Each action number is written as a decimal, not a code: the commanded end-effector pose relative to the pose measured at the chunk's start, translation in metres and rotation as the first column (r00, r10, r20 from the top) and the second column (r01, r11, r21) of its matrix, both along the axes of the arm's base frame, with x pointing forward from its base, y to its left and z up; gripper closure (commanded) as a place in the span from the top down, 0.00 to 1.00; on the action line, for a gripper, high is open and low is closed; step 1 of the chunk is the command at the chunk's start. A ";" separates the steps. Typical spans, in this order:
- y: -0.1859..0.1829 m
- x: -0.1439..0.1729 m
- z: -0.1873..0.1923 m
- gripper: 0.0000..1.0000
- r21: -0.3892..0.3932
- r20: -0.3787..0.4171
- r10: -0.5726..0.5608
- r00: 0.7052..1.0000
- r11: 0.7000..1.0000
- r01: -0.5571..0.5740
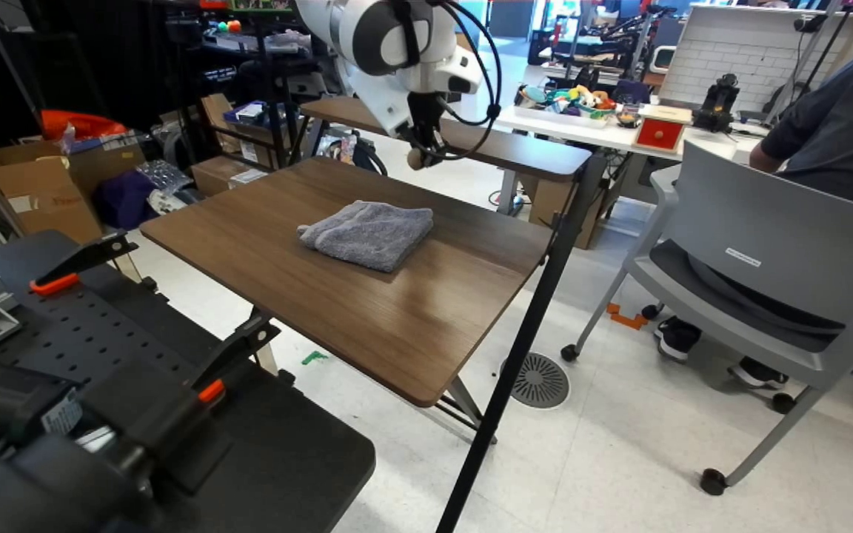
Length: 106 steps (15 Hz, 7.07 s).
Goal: Move the potato to the left, use the grey towel to wipe the tabletop
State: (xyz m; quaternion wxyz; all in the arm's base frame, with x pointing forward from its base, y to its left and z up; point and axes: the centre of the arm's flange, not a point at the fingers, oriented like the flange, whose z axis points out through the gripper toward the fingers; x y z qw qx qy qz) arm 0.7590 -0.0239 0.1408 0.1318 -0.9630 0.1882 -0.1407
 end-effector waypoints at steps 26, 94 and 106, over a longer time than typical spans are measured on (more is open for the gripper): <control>0.165 -0.005 -0.022 0.04 0.074 0.020 0.109 0.994 0.991 -0.110; -0.052 -0.017 -0.166 1.00 -0.363 -0.386 -0.350 0.853 0.908 0.209; -0.080 -0.050 -0.129 1.00 -0.375 -0.501 -0.340 0.796 0.914 0.155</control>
